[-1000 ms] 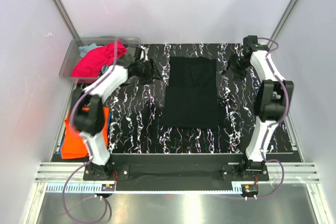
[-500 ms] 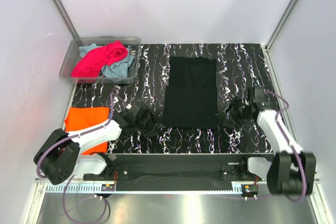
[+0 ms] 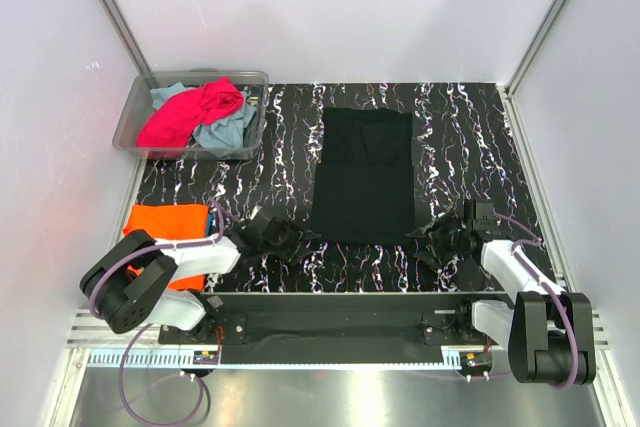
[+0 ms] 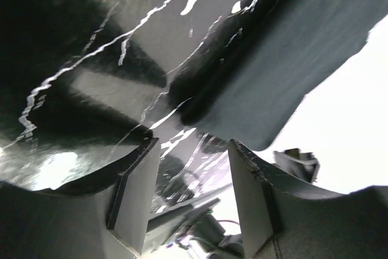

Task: Fold and stack the t-shirts
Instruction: Fold the tshirt

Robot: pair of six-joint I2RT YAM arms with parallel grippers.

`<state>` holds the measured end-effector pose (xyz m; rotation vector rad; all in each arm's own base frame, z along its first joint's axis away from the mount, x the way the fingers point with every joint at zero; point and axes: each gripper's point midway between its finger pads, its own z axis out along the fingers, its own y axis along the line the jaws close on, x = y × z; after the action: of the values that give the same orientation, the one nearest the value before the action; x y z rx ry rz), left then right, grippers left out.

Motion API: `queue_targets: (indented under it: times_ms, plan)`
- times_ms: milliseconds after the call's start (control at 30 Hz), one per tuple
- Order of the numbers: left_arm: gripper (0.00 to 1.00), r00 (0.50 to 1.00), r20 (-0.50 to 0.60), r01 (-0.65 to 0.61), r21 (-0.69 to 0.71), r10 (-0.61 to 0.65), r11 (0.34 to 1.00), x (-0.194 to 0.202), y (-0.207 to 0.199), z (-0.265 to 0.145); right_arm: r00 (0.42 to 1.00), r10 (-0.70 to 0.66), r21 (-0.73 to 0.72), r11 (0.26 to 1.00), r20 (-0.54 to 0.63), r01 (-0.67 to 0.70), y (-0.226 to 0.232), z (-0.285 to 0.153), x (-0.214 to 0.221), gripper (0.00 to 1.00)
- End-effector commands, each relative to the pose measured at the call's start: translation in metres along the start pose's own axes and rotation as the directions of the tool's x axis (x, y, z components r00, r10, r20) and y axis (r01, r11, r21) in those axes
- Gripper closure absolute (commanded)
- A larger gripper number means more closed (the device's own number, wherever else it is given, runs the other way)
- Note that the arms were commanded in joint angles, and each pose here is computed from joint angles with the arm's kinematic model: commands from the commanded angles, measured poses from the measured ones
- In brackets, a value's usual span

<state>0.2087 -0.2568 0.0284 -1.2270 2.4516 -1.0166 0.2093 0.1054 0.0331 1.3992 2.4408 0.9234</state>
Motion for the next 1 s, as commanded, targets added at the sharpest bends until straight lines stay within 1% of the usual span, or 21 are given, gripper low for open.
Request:
queue_targets:
  times_ms: [0,133,167,233,433,733,833,900,933,967]
  plan:
    - [0.45,0.994,0.025,0.104,0.047,-0.106,0.993,-0.005,-0.011,0.007,0.997,0.047,-0.037,0.998,0.058,-0.045,0.007,0.004,-0.010,0.37]
    - [0.46,0.987,0.033,0.159,0.014,-0.159,0.987,-0.006,-0.005,0.011,0.995,0.072,-0.018,0.997,0.072,-0.071,-0.001,0.010,-0.013,0.39]
    - [0.46,0.984,0.060,0.168,0.012,-0.168,0.986,-0.011,-0.002,0.012,0.995,0.072,-0.017,0.997,0.074,-0.071,-0.001,0.012,-0.014,0.40]
    - [0.47,0.979,0.065,0.191,0.008,-0.191,0.982,-0.013,-0.001,0.013,0.994,0.082,-0.001,0.997,0.070,-0.082,-0.005,0.015,-0.014,0.41]
    - [0.49,0.971,0.074,0.230,-0.036,-0.227,0.972,-0.014,0.013,0.020,0.991,0.109,0.006,0.994,0.072,-0.110,-0.007,0.019,-0.015,0.43]
    - [0.52,0.960,0.094,0.269,-0.047,-0.264,0.962,-0.018,0.023,0.023,0.987,0.134,0.056,0.989,0.087,-0.139,-0.022,0.026,-0.016,0.46]
    - [0.59,0.959,0.101,0.272,-0.049,-0.266,0.961,-0.019,0.026,0.025,0.987,0.137,0.065,0.988,0.078,-0.143,-0.022,0.031,-0.017,0.56]
    - [0.65,0.958,0.108,0.272,-0.051,-0.265,0.961,-0.021,0.031,0.026,0.989,0.133,0.081,0.987,0.065,-0.138,-0.024,0.034,-0.017,0.71]
    - [0.72,0.958,0.103,0.272,-0.040,-0.267,0.961,-0.022,0.030,0.026,0.991,0.122,0.073,0.989,0.059,-0.126,-0.018,0.034,-0.018,0.79]
    - [0.76,0.960,0.094,0.268,-0.040,-0.264,0.962,-0.021,0.030,0.027,0.992,0.114,0.078,0.990,0.054,-0.118,-0.018,0.035,-0.018,0.85]
